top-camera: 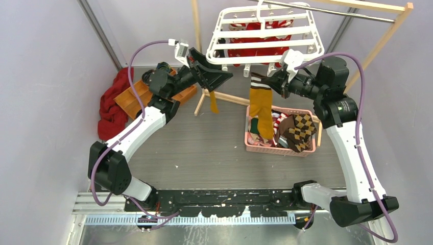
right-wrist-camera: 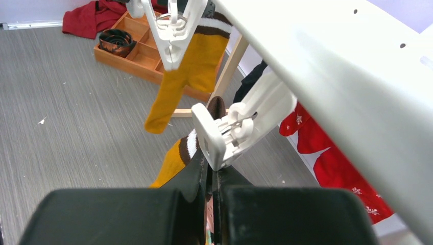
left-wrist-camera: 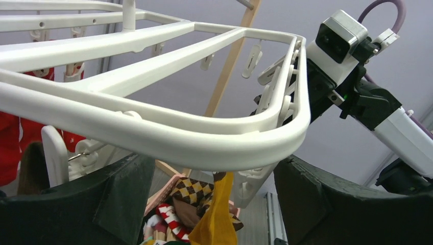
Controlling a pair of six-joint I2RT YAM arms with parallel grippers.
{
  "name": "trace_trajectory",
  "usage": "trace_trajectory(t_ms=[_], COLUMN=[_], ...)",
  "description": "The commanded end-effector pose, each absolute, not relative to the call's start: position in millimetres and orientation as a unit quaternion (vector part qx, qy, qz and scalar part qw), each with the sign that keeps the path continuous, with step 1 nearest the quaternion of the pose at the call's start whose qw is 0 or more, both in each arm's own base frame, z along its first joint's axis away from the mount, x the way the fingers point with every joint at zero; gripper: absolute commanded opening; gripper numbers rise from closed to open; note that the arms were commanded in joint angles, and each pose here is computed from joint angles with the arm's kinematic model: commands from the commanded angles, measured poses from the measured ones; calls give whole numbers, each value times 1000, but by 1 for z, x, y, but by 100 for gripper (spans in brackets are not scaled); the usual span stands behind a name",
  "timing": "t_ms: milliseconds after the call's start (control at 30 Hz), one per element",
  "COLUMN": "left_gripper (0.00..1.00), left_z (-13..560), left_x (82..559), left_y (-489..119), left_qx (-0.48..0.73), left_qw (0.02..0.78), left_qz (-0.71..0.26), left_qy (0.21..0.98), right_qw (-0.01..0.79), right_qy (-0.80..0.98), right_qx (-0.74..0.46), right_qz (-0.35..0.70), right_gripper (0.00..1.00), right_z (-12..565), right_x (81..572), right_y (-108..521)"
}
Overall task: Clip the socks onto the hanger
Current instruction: Open the clamp at the hanger.
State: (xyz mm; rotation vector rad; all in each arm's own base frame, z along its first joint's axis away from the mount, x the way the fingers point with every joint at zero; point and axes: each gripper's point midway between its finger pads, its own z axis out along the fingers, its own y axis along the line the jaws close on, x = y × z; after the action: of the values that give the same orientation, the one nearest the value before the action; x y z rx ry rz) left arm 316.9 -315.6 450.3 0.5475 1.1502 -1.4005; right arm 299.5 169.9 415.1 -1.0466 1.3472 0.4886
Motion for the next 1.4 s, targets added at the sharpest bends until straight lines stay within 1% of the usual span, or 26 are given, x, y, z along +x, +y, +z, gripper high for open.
trace_trajectory(t_ms=[0, 433, 567, 600, 667, 733, 933, 967, 1033, 1167, 1267, 1300, 1367], left_gripper=[84, 81, 77, 74, 65, 58, 29, 26, 24, 21, 22, 25, 36], left_z=[490, 500, 504, 505, 505, 505, 510, 511, 512, 514, 516, 516, 514], left_x=[300, 300, 298, 299, 300, 300, 299, 299, 298, 299, 297, 297, 296], left_y=[-308, -311, -311, -311, -313, -313, -313, -312, -312, -311, -310, -309, -307], left_qx=[242, 232, 228, 228, 226, 223, 216, 215, 213, 202, 196, 195, 193], left_qw=[613, 609, 606, 605, 601, 598, 594, 594, 592, 589, 584, 584, 584], left_qz=[-610, -622, -631, -633, -637, -642, -656, -657, -660, -669, -677, -677, -676], left_qy=[440, 434, 427, 426, 426, 424, 413, 412, 411, 406, 402, 403, 406], right_qw=[659, 659, 659, 658, 658, 657, 653, 652, 647, 632, 631, 632, 634], right_qy=[559, 560, 561, 561, 562, 562, 568, 569, 572, 574, 563, 559, 557], right_qx=[-462, -460, -460, -460, -460, -460, -458, -456, -453, -444, -437, -434, -431], right_qz=[201, 201, 200, 201, 201, 201, 203, 206, 221, 271, 307, 316, 320], right_gripper=[1, 1, 1, 1, 1, 1, 1, 1, 1, 1, 1, 1, 1], right_z=[439, 438, 438, 437, 437, 436, 433, 433, 431, 425, 423, 423, 423], right_x=[301, 300, 299, 300, 299, 299, 295, 293, 288, 271, 258, 255, 253], right_y=[170, 169, 169, 169, 169, 169, 167, 167, 169, 176, 182, 184, 184])
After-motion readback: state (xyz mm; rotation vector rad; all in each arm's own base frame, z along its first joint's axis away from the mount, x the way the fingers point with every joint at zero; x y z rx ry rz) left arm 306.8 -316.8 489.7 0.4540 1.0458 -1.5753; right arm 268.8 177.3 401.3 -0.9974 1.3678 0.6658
